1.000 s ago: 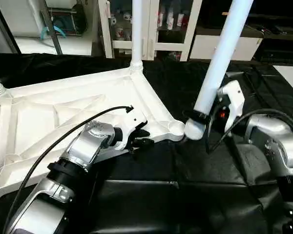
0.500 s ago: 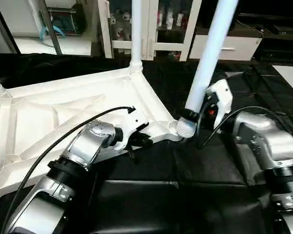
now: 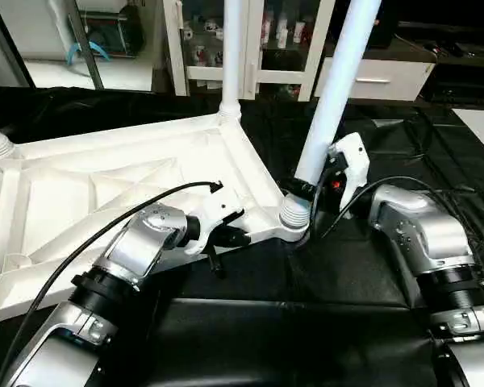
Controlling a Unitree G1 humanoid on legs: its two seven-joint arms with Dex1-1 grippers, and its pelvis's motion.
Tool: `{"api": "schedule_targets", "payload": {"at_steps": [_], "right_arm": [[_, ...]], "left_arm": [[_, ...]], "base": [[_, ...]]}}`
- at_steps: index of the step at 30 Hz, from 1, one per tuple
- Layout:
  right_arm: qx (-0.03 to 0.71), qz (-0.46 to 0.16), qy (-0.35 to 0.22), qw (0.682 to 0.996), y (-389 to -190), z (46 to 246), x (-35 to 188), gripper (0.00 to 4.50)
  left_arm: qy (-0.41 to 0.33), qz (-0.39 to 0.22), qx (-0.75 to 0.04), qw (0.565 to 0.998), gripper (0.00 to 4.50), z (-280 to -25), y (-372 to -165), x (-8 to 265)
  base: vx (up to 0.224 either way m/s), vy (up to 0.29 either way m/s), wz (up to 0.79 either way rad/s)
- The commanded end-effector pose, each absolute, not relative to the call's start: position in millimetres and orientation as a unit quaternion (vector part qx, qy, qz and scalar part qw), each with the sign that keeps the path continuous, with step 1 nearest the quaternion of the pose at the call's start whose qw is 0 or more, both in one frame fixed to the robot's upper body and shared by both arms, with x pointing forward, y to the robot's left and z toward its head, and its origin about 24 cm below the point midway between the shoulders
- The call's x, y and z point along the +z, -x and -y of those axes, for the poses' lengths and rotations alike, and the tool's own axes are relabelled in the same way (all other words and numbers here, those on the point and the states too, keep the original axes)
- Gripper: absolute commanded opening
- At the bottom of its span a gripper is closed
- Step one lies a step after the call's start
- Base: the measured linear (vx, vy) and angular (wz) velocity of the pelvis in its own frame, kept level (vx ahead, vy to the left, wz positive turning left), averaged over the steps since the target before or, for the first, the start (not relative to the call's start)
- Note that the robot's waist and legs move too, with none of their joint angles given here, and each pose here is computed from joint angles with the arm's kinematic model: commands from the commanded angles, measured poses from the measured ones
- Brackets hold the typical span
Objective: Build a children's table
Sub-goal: Insert table leg to table base
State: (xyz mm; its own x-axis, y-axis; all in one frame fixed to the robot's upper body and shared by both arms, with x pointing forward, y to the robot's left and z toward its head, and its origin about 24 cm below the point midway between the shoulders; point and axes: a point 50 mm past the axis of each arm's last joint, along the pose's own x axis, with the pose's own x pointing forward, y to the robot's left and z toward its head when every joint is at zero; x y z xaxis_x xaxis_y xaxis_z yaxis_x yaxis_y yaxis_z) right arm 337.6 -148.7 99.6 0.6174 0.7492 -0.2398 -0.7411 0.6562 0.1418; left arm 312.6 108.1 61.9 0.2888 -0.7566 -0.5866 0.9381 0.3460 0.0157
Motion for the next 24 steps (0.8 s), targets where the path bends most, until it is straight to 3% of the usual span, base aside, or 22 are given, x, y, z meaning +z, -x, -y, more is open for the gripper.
{"api": "schedule_targets", "payload": {"at_steps": [1,8,24], "right_arm": [[0.42,-0.133,-0.006,0.898,-339.9,148.3,105,1.84],[0.427,-0.152,-0.001,0.892,-337.6,150.4,99,1.84],[0.391,-0.168,-0.057,0.903,-333.7,155.2,77,1.84]], "left_arm": [[-0.169,-0.274,-0.559,0.764,0.0,-105,-303,49],[-0.174,-0.268,-0.544,0.776,0.0,-105,-308,50],[-0.173,-0.265,-0.542,0.779,0.0,-105,-307,50]], "base": [[0.0,0.0,0.0],[0.0,0.0,0.0],[0.0,0.0,0.0]]}}
